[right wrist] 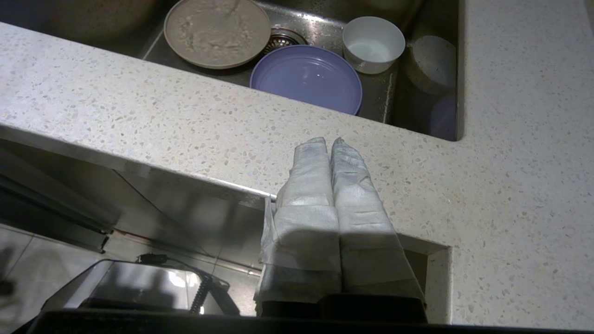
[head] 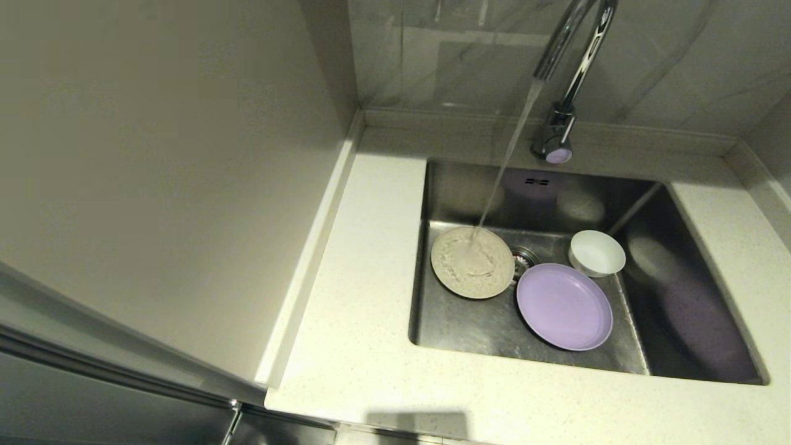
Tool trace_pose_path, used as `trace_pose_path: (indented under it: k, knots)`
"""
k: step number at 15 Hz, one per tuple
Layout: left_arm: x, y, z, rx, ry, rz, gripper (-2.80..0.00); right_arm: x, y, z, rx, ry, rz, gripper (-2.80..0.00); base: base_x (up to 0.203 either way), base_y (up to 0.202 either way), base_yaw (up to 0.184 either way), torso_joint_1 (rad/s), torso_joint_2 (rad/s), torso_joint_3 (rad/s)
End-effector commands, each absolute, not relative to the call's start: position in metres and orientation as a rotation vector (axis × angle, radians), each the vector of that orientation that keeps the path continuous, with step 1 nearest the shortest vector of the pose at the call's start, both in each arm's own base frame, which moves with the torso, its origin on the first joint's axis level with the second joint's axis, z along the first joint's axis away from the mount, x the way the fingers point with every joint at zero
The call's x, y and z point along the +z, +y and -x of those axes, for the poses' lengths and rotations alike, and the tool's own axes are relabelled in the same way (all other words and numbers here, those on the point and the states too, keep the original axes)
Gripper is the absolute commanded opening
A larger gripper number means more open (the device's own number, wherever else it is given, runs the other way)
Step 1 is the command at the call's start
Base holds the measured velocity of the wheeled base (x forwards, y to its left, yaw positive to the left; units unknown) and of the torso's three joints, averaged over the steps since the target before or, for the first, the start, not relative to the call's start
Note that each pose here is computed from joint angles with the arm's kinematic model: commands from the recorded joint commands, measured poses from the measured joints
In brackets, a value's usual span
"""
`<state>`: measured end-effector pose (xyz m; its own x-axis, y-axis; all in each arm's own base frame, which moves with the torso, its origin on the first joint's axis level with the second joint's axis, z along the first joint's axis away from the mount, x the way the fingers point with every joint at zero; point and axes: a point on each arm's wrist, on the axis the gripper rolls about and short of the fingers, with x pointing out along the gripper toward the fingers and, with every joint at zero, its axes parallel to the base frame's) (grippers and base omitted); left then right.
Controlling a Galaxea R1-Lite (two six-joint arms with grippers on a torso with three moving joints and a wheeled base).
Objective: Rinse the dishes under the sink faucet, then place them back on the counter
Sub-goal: Wait for the water to rinse the bowl, then turn off the faucet
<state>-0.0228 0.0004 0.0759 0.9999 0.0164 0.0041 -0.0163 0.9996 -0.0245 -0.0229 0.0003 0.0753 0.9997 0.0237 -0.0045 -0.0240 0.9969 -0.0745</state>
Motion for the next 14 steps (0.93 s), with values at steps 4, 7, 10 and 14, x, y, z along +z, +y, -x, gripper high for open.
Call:
trace_pose_path:
  k: [4,7,10,14]
  knots:
    - [0.076,0.0,0.023,0.017,-0.006,0.025,-2.8,0.075,0.0,0.023,0.023,0.007,0.031,-2.8,0.0,0.0,0.0,0.0,0.0,0.0]
    - [0.076,0.0,0.023,0.017,-0.006,0.025,-2.8,0.083,0.0,0.016,0.025,0.039,0.044,-2.8,0.0,0.0,0.0,0.0,0.0,0.0]
    - [0.076,0.0,0.023,0.017,-0.006,0.025,-2.8,0.108,0.001,-0.001,0.034,0.087,0.044,-2.8,0.0,0.0,0.0,0.0,0.0,0.0]
    - [0.076,0.0,0.023,0.017,-0.006,0.025,-2.8,0.174,0.002,-0.043,0.07,0.116,0.038,-2.8,0.0,0.0,0.0,0.0,0.0,0.0]
